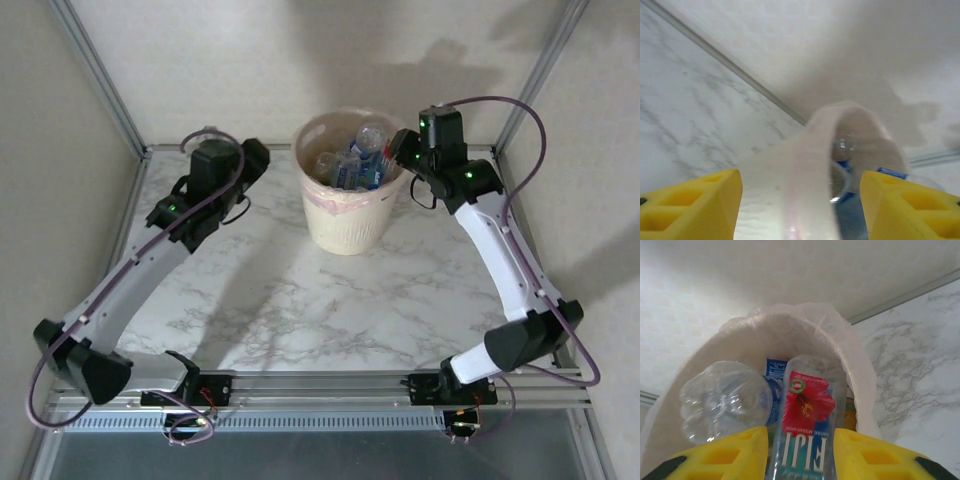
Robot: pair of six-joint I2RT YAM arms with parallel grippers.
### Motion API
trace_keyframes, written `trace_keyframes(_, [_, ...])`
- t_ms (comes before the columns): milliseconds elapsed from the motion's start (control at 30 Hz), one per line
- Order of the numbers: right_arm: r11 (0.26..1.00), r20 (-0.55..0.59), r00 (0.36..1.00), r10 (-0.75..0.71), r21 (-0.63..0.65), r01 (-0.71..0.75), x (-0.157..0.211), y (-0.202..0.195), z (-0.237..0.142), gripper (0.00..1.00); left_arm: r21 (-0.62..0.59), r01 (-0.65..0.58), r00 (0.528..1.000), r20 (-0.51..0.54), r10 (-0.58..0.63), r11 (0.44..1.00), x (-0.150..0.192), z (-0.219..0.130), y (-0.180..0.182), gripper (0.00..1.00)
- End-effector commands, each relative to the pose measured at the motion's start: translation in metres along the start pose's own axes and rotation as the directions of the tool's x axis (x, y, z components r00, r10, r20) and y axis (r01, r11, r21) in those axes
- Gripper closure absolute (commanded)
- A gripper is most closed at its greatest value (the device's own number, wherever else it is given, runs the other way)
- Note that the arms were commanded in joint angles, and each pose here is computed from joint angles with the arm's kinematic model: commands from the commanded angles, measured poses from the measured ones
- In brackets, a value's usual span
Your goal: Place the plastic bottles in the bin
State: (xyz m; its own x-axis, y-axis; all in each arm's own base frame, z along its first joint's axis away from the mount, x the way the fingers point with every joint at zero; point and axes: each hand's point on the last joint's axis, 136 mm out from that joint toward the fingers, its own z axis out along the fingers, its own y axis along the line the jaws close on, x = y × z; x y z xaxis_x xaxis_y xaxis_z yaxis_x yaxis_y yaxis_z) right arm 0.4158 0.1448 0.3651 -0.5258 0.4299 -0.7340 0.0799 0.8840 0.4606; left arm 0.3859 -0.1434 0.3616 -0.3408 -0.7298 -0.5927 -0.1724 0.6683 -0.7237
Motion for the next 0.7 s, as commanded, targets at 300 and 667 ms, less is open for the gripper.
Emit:
trace_keyframes(300, [0.989, -0.027, 0.997, -0.068, -0.135, 0.064, -0.011, 0.059, 0.05, 0.62, -0.005, -0.057, 0.998, -0.021, 0.057, 0.998, 0.007, -0.028, 0.043, 0.36])
trace_keyframes(667, [0.975, -0.06, 0.982, -0.181, -0.14, 0.172, 0.017, 0.1, 0.063, 0.62, -0.01, -0.039, 0.999, -0.017, 0.039, 0.999, 0.003, -0.03, 0.051, 0.36])
